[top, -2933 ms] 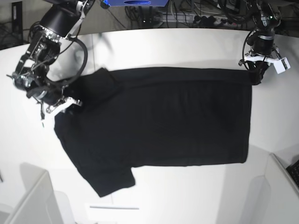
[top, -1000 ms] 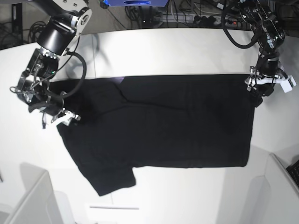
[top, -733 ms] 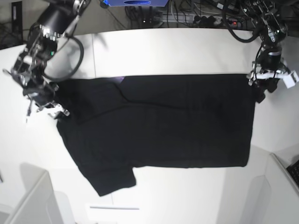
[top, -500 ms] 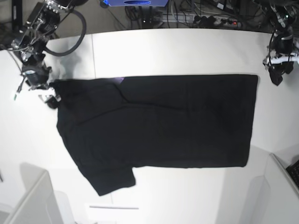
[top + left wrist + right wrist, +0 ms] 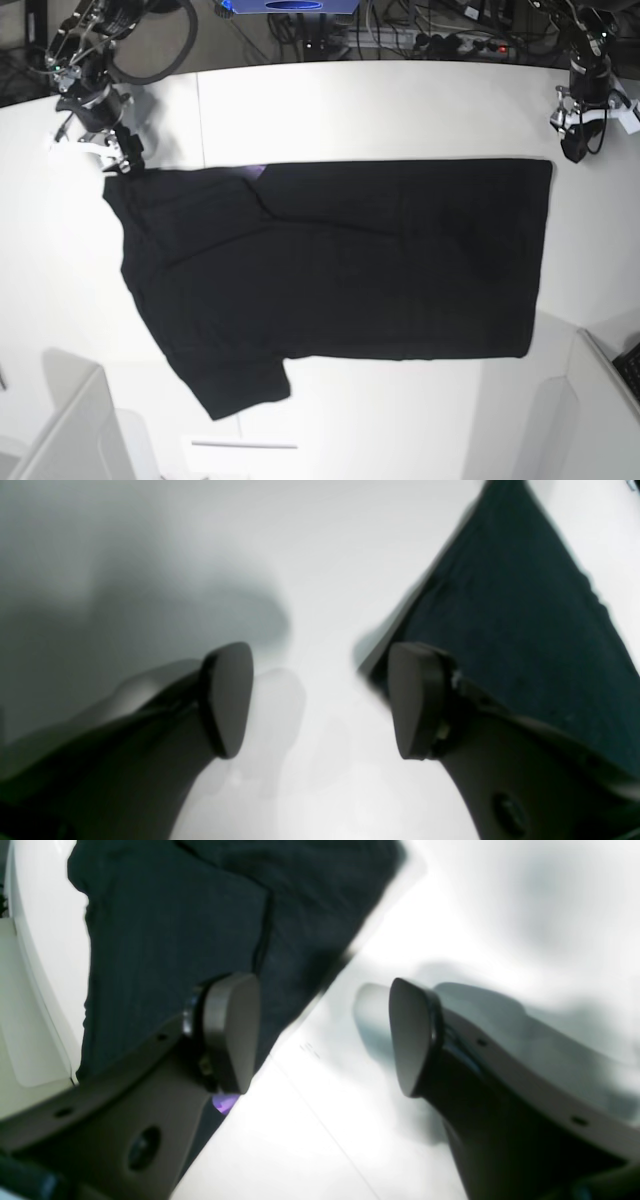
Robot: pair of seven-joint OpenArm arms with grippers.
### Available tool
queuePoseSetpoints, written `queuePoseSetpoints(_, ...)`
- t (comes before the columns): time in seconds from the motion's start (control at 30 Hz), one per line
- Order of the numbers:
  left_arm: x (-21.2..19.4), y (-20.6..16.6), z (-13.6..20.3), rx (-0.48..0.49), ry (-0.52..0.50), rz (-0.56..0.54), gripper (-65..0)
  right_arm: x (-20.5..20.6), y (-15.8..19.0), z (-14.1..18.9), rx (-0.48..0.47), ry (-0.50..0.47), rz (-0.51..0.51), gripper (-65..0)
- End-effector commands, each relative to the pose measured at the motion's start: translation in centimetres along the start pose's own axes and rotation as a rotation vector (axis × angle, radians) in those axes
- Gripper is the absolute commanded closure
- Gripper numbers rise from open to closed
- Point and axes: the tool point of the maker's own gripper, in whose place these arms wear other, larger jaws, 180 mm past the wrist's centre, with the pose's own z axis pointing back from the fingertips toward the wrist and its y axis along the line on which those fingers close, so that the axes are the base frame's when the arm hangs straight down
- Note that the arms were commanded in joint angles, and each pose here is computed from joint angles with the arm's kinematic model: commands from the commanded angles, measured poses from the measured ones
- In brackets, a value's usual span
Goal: Fold the T-shirt properly
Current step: 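Regrasp the shoulder corners with both grippers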
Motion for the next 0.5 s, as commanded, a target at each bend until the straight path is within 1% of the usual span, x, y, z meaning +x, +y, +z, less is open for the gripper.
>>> queuePoseSetpoints(0.0, 1.2, -0.5, -0.1, -0.021, -0.039, -0.004, -41.1, 1.3, 0.9, 0.2, 0.035, -0.05, 0.029, -39.0)
queuePoseSetpoints(0.07, 1.3, -0.7, -0.5, -0.024, -0.041, 0.004, -41.1, 1.5, 1.1, 0.3, 0.053, -0.067, 0.063, -39.0)
queuePoseSetpoints(0.13, 0.8, -1.7, -1.1, -0.049, -0.027, -0.002, -41.1, 1.6, 1.2, 0.3, 0.057, -0.07, 0.07, -39.0)
queuePoseSetpoints(0.23, 0.2, -3.2, -1.8, -0.088, 0.001, -0.028, -41.1, 1.5, 1.1, 0.1, 0.057, -0.066, 0.065, -39.0)
queuePoseSetpoints(0.33, -0.4, -3.9, -2.6, -0.106, 0.018, -0.015, -41.1, 1.3, 1.1, -0.7, 0.059, -0.055, 0.046, -39.0)
queuePoseSetpoints(0.47, -1.2, -3.9, -3.2, -0.106, 0.039, 0.006, -41.1, 1.3, 0.6, -1.4, 0.048, -0.04, 0.037, -38.9)
